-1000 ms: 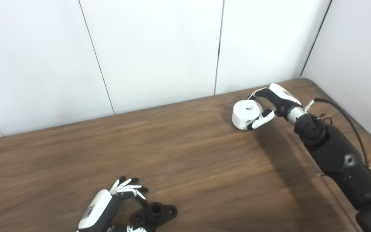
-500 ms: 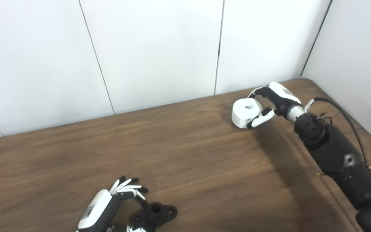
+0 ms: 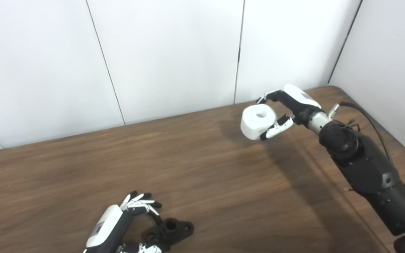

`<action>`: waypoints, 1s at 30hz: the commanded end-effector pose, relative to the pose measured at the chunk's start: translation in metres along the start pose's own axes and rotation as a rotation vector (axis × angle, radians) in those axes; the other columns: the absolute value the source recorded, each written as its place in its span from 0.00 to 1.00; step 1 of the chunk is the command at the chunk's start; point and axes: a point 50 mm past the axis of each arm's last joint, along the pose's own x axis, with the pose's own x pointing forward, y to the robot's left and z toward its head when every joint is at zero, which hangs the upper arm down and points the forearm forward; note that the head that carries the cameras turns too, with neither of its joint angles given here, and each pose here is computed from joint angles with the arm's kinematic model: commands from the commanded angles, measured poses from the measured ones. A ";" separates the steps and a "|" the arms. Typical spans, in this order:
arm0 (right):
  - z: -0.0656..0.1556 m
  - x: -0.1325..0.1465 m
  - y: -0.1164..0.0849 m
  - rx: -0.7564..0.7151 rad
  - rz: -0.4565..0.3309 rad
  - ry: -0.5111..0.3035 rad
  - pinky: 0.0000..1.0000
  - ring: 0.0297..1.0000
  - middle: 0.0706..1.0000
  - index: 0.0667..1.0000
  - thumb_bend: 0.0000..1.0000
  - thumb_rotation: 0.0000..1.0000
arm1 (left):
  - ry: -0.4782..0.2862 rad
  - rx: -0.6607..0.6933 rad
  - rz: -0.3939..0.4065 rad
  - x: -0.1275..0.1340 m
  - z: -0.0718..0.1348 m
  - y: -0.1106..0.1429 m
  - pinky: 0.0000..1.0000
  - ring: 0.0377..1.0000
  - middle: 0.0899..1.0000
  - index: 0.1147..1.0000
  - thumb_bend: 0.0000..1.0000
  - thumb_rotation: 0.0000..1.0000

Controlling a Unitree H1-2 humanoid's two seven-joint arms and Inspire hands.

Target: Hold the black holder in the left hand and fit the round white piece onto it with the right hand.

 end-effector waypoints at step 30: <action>0.148 -0.056 0.038 0.224 0.155 -0.478 0.75 0.83 0.72 0.44 0.52 0.14 | 0.017 0.013 0.054 0.026 0.011 -0.012 1.00 0.91 0.73 0.42 0.52 0.06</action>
